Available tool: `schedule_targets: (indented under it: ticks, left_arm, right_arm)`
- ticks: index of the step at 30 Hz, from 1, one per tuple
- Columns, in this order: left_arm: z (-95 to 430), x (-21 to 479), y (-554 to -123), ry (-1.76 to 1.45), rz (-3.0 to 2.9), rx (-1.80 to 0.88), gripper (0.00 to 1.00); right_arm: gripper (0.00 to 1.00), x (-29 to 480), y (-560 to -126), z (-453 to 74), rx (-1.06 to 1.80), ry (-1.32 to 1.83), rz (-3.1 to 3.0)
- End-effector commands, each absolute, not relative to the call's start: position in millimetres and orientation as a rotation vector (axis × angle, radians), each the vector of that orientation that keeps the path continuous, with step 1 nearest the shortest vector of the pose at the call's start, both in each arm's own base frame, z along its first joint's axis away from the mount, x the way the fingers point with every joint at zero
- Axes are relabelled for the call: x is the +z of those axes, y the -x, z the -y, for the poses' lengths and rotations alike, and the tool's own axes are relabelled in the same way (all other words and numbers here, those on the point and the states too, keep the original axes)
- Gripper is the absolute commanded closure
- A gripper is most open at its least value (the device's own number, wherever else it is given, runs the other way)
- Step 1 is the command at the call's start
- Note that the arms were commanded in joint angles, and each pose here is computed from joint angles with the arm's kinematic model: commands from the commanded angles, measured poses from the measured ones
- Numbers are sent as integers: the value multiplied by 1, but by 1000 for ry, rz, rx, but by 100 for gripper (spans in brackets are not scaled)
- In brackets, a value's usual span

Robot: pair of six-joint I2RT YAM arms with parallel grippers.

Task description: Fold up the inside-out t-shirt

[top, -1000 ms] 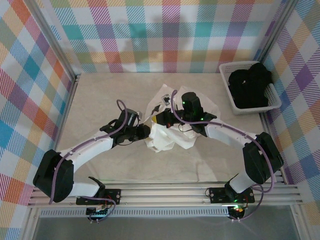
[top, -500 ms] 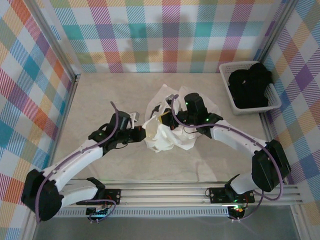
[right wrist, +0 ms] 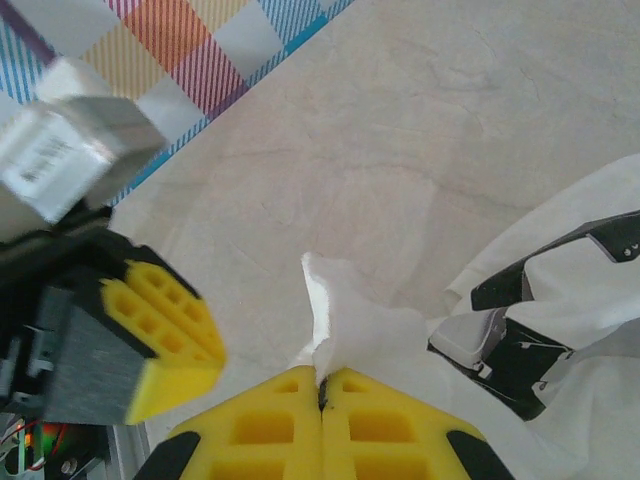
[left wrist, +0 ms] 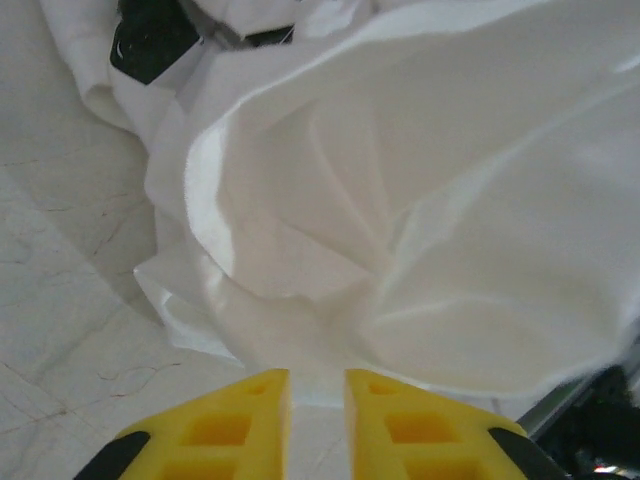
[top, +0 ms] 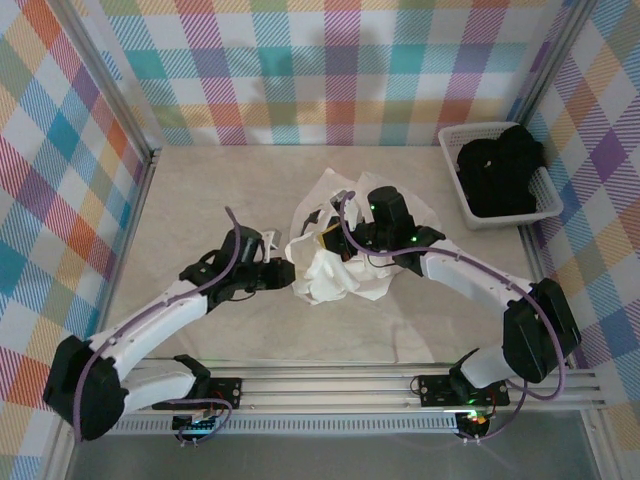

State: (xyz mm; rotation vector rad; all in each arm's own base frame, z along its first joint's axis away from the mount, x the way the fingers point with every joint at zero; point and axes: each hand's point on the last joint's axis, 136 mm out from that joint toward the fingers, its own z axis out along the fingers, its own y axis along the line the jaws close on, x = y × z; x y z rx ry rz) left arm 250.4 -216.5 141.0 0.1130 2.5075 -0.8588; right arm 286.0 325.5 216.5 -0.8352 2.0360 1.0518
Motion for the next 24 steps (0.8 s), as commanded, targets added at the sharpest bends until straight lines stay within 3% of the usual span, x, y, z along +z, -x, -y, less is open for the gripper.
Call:
schedule_targets:
  ticks: [1, 18, 24]
  left_arm:
    - [228, 157, -271, -121, -2441, -881, 71]
    - [242, 134, -275, -174, -2524, -878, 64]
    - [247, 126, -274, -199, -2556, -886, 67]
  right_arm:
    - [100, 234, -287, -334, 1098, 849, -1981]
    - [100, 233, -286, -330, 1080, 846, -1983]
    - [100, 232, -286, -330, 1077, 842, -1986]
